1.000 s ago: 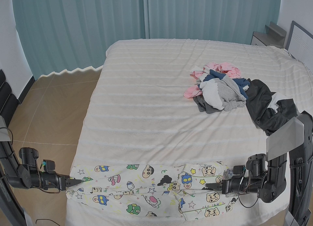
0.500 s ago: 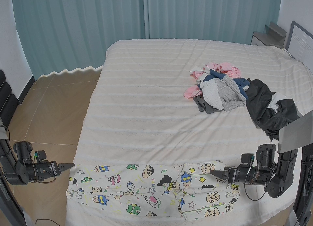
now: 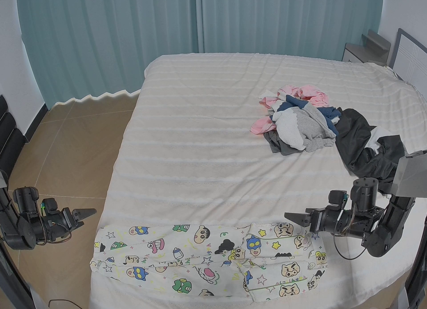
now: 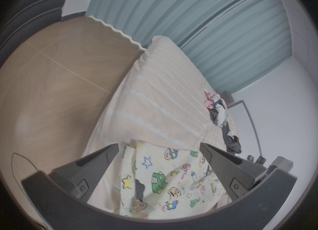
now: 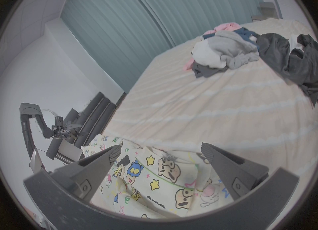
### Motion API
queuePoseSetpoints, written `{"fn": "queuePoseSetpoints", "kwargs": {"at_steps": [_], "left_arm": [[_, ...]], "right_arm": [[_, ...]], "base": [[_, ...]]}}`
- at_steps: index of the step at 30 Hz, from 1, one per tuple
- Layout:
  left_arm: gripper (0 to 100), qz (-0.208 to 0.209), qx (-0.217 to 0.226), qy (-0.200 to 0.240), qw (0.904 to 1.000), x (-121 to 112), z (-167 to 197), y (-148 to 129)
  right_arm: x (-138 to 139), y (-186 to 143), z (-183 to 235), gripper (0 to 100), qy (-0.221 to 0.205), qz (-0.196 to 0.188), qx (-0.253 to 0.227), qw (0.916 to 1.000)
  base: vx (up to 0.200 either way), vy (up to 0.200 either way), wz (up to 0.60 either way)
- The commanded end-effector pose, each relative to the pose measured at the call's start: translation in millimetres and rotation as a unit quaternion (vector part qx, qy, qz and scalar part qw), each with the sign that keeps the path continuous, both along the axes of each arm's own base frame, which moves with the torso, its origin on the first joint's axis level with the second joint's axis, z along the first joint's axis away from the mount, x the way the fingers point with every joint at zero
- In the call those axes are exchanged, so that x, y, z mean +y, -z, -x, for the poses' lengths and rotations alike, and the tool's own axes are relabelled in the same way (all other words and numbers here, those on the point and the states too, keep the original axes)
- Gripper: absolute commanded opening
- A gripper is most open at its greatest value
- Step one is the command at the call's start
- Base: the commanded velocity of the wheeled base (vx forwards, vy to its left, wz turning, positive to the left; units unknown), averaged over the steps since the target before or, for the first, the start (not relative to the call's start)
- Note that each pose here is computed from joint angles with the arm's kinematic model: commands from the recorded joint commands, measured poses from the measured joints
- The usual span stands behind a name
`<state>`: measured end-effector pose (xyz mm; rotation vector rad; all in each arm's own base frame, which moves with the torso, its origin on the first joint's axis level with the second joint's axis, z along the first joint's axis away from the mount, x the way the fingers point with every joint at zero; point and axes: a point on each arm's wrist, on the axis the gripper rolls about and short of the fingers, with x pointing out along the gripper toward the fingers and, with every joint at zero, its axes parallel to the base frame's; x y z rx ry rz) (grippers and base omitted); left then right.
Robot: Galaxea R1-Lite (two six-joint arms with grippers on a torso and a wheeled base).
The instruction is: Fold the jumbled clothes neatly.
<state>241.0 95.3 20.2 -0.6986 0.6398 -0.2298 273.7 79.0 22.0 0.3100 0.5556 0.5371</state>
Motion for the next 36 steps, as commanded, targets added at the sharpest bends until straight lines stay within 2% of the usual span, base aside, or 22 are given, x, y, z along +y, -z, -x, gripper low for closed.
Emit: {"fn": "queuePoseSetpoints", "kwargs": {"at_steps": [1, 3, 4, 8, 15, 36], "left_arm": [[100, 0.079, 0.045, 0.046, 0.9948, -9.5, 22.6, 24.0], [100, 0.075, 0.042, 0.057, 0.9947, -9.6, 25.6, 29.3], [100, 0.056, 0.033, 0.063, 0.9959, -6.7, 30.0, 35.3], [100, 0.031, 0.035, 0.086, 0.9951, -8.1, 37.9, 53.7], [100, 0.007, 0.027, 0.104, 0.9942, -8.6, 44.4, 63.7], [100, 0.006, 0.026, 0.105, 0.9942, -8.5, 44.2, 64.0]], "right_arm": [[67.4, -24.9, -21.0, 100, -0.028, 0.039, 0.001, 0.9989], [79.8, -20.4, -23.4, 100, -0.031, 0.05, 0.009, 0.9982], [97.0, -10.5, -25.1, 100, -0.036, 0.065, 0.013, 0.9971], [123.2, 4.5, -30.9, 100, -0.037, 0.102, -0.004, 0.9941], [129.2, 35.8, -29.2, 100, -0.069, 0.163, 0.004, 0.9843], [130.9, 42.7, -22.9, 100, -0.079, 0.172, 0.011, 0.9819]], "base": [[0.0, 0.0, 0.0], [0.0, 0.0, 0.0], [0.0, 0.0, 0.0], [0.0, 0.0, 0.0], [0.0, 0.0, 0.0], [0.0, 0.0, 0.0]]}}
